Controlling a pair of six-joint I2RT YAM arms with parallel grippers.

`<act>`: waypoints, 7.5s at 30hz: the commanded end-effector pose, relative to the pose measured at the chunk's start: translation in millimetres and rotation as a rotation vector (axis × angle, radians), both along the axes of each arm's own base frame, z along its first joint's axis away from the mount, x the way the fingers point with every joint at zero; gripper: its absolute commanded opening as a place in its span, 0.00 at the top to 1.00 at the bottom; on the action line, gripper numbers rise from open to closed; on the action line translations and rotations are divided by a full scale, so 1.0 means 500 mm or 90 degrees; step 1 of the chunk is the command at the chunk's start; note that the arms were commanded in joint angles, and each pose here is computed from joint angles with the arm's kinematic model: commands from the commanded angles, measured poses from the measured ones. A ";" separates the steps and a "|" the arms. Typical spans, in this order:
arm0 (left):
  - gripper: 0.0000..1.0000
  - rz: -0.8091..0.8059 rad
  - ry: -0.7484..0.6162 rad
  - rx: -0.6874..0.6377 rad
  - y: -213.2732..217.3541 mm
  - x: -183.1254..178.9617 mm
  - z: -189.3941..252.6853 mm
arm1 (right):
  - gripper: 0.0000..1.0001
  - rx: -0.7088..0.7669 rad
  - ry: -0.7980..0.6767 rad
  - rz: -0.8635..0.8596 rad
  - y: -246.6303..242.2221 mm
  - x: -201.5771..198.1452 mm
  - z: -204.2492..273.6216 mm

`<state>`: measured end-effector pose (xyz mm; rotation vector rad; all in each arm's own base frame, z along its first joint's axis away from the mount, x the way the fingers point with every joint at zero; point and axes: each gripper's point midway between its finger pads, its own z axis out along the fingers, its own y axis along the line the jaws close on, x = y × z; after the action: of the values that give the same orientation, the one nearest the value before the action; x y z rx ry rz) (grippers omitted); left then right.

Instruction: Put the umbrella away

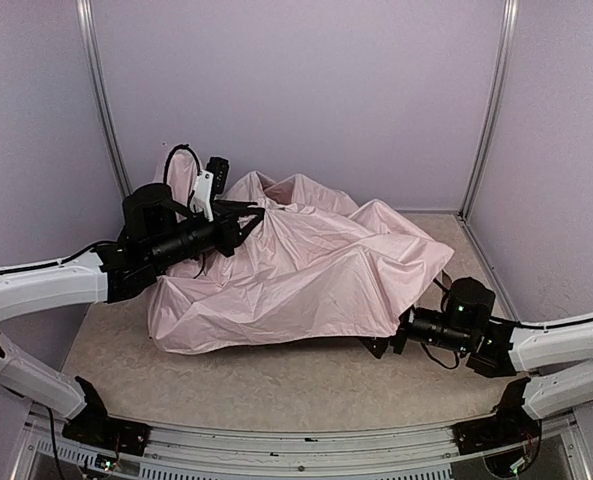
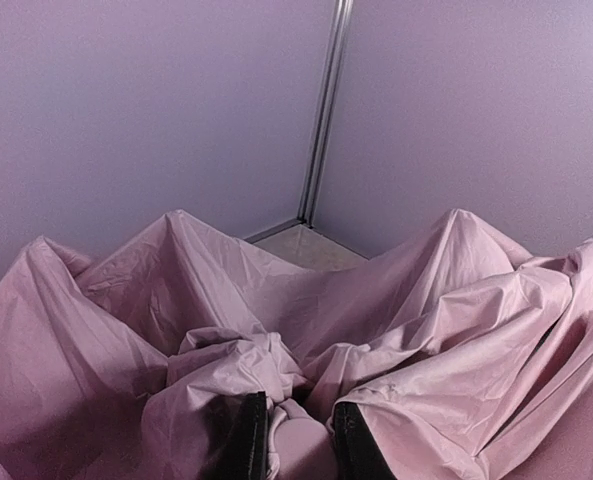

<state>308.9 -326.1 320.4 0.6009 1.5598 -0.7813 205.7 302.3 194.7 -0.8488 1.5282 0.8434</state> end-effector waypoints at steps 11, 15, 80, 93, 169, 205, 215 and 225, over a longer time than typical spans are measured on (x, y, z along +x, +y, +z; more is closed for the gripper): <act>1.00 0.122 -0.065 -0.124 0.127 0.061 0.091 | 0.00 0.021 0.184 -0.089 -0.103 -0.040 -0.074; 1.00 0.005 -0.071 -0.109 0.083 0.012 0.085 | 0.00 0.054 0.054 -0.055 -0.137 -0.077 0.065; 0.01 -0.109 -0.054 -0.092 0.064 -0.237 -0.074 | 0.74 -0.003 -0.053 0.094 -0.003 0.044 0.202; 0.01 -0.315 -0.146 -0.008 -0.164 -0.241 -0.073 | 0.74 0.002 -0.037 0.305 0.151 -0.060 0.197; 1.00 -0.075 0.038 0.014 -0.039 -0.037 -0.364 | 0.25 -0.127 0.480 -0.081 0.043 -0.175 -0.123; 1.00 -0.162 -0.014 0.103 -0.070 -0.100 -0.388 | 1.00 -0.114 0.091 -0.358 -0.139 -0.057 0.204; 1.00 -0.300 -0.061 0.126 -0.197 -0.178 -0.374 | 1.00 -0.179 -0.184 -0.156 0.086 -0.021 0.370; 0.44 -0.308 -0.024 0.080 -0.275 -0.098 -0.372 | 1.00 -0.238 -0.144 -0.219 0.195 0.083 0.280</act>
<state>228.0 -459.0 131.0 1.1583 1.4174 -1.0460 222.0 402.3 322.9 -1.0026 1.5700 0.2411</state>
